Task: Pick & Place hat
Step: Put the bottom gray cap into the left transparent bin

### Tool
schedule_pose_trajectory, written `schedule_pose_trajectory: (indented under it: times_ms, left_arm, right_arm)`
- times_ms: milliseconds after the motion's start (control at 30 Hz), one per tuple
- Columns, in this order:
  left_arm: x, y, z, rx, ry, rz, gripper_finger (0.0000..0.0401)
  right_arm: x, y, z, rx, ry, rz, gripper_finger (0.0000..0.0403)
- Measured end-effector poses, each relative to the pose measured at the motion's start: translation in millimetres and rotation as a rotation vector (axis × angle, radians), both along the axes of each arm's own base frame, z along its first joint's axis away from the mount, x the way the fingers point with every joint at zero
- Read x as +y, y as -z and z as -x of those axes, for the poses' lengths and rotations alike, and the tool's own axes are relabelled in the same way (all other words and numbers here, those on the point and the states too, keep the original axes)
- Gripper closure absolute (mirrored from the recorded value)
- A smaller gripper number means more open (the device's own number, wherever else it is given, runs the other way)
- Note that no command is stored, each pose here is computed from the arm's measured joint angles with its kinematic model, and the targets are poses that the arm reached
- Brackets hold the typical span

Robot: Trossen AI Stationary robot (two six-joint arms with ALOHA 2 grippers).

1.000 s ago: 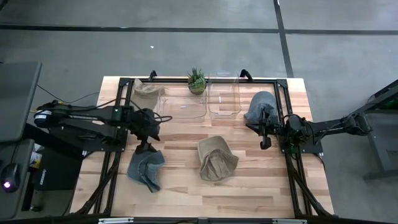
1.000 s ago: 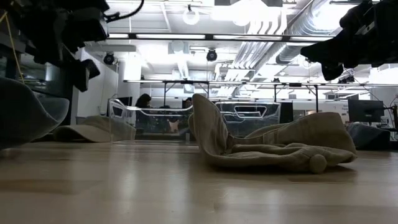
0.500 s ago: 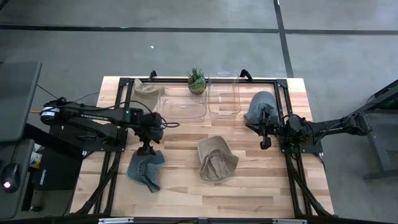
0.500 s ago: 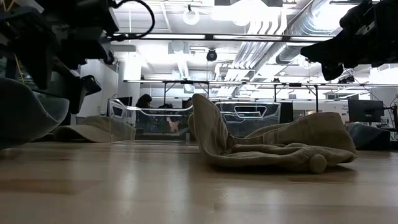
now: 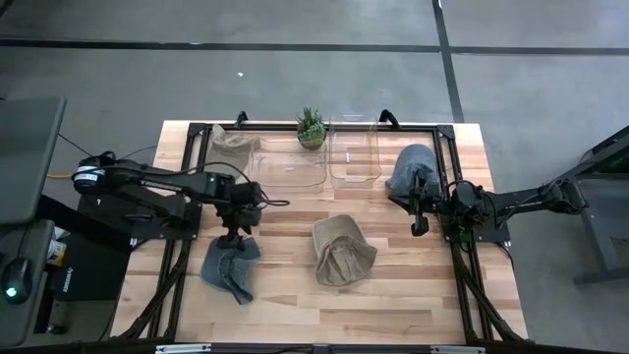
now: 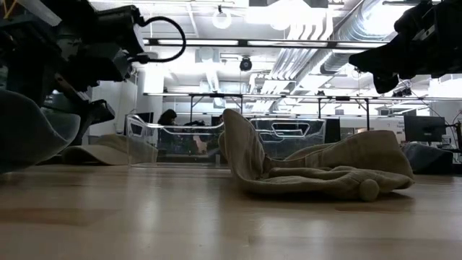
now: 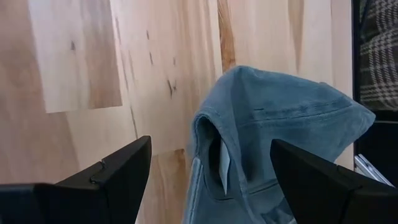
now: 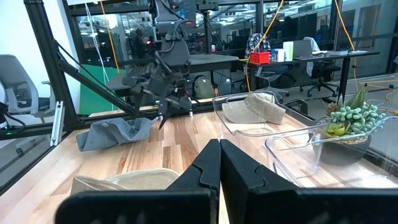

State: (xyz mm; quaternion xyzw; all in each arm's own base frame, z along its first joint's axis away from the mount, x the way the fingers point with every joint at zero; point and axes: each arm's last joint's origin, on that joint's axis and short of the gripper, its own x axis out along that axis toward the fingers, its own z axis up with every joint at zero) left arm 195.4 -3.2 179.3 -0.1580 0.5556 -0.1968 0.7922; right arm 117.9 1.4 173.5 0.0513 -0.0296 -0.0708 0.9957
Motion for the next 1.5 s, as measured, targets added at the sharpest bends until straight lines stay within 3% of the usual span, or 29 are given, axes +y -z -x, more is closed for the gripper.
schedule_pose_trajectory:
  times_ms: [900, 1200, 1500]
  left_arm:
    - [-1, 34, -19, 0.12, 0.017, 0.092, 0.01]
    - [-1, 34, -19, 0.12, 0.001, 0.093, 0.0204]
    - [-1, 34, -19, 0.14, -0.021, 0.125, 0.0379]
  right_arm:
    - [0, 0, 0, 0.0, 0.0, 0.0, 0.0402]
    - [0, 0, 0, 0.0, 0.0, 0.0, 0.0402]
    - [0, 0, 0, 0.0, 0.0, 0.0, 0.0402]
